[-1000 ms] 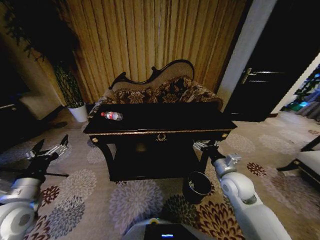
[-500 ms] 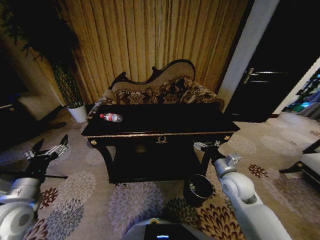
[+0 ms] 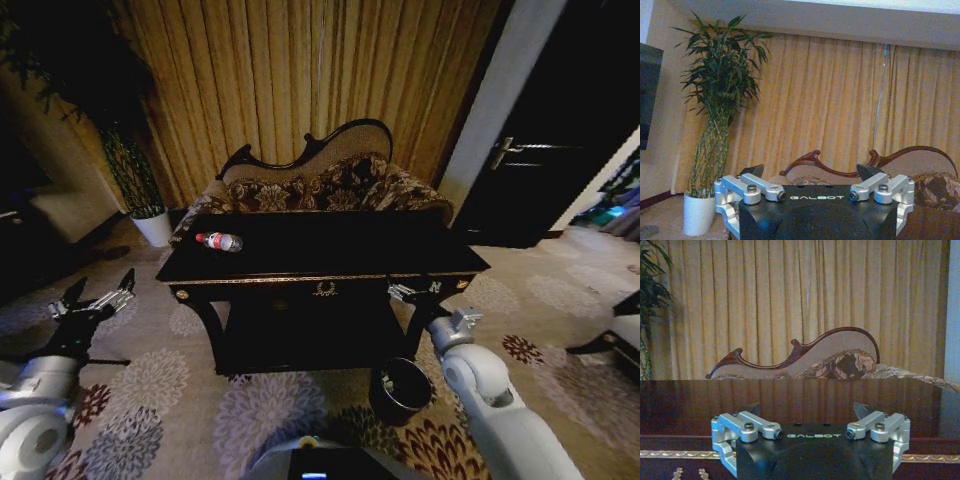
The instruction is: Move to the front of the table and place the trash on the table into the trash bin.
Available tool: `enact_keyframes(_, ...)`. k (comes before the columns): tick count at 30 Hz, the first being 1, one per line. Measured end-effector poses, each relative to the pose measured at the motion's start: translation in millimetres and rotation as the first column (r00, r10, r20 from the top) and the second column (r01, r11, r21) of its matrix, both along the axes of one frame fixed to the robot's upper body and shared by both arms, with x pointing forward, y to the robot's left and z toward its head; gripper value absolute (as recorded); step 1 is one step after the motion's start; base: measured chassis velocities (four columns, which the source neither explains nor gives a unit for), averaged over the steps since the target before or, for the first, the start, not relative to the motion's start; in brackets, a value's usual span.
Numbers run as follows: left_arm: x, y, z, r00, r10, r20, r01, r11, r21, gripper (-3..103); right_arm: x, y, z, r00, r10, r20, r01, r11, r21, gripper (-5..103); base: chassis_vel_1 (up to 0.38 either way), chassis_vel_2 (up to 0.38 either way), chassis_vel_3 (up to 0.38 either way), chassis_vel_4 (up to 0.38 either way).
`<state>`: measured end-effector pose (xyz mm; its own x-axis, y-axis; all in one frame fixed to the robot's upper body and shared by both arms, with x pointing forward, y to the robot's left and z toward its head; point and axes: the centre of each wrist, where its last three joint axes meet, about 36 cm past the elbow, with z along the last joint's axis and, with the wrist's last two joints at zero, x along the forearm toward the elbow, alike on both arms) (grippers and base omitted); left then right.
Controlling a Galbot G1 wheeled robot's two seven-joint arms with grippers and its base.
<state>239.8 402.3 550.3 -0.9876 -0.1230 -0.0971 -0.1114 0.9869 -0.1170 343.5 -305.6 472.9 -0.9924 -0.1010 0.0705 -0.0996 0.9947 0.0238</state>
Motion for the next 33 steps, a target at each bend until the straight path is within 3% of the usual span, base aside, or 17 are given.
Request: enact_keyframes(33,0.7,-0.9,-0.8,1.000,-0.004,-0.001,0.004,1.000,-0.003,100,3.9,-2.6,-4.0,1.000,0.021,-0.009,-0.021,1.000,-0.006,100,-0.074,0.071,0.073,-0.068)
